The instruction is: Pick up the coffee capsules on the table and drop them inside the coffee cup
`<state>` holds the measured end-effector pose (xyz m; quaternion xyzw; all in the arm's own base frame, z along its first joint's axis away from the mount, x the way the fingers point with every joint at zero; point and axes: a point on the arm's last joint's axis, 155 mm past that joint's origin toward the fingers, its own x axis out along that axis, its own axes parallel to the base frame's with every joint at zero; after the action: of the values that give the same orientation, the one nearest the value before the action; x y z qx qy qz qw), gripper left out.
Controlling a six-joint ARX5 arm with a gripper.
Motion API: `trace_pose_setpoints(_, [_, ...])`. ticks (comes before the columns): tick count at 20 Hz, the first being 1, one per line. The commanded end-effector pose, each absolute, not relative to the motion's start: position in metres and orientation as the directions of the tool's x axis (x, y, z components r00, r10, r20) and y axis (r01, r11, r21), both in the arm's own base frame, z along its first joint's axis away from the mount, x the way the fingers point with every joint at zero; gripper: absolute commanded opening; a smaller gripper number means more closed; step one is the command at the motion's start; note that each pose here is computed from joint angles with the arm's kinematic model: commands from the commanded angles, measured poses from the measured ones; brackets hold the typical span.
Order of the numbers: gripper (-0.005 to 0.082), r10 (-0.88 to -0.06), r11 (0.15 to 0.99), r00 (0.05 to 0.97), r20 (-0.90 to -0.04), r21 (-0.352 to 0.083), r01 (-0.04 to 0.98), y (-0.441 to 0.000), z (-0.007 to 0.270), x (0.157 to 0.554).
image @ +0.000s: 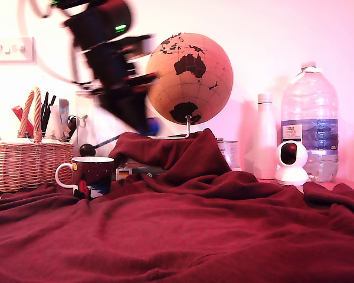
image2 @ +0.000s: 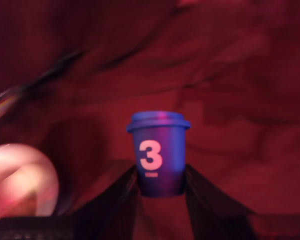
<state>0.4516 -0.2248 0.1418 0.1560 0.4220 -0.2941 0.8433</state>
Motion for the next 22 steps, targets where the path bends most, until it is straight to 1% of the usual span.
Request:
trace_pose_setpoints(1, [0.018, -0.351, 0.814, 0.482, -0.802, -0.007, 0.581, -0.211, 0.143, 0.457])
trace_pose_setpoints(3, [0.018, -0.336, 0.85, 0.503, -0.796, -0.025, 0.527, -0.194, 0.144, 0.467])
trace_pose_setpoints(5, [0.018, -0.322, 0.869, 0.519, -0.792, -0.03, 0.494, -0.18, 0.145, 0.474])
trace_pose_setpoints(7, [0.018, -0.309, 0.894, 0.528, -0.791, -0.051, 0.445, -0.168, 0.145, 0.479])
trace_pose_setpoints(9, [0.018, -0.297, 0.91, 0.54, -0.788, -0.061, 0.411, -0.157, 0.146, 0.484])
trace_pose_setpoints(12, [0.018, -0.253, 0.931, 0.556, -0.792, -0.043, 0.363, -0.141, 0.146, 0.489])
trace_pose_setpoints(16, [0.018, -0.246, 0.934, 0.561, -0.79, -0.039, 0.355, -0.138, 0.146, 0.49])
trace_pose_setpoints(17, [0.018, -0.226, 0.945, 0.57, -0.79, -0.035, 0.326, -0.135, 0.146, 0.492])
trace_pose_setpoints(18, [0.018, -0.217, 0.952, 0.578, -0.787, -0.041, 0.302, -0.133, 0.147, 0.494])
trace_pose_setpoints(22, [0.018, -0.211, 0.957, 0.585, -0.783, -0.045, 0.286, -0.132, 0.146, 0.497])
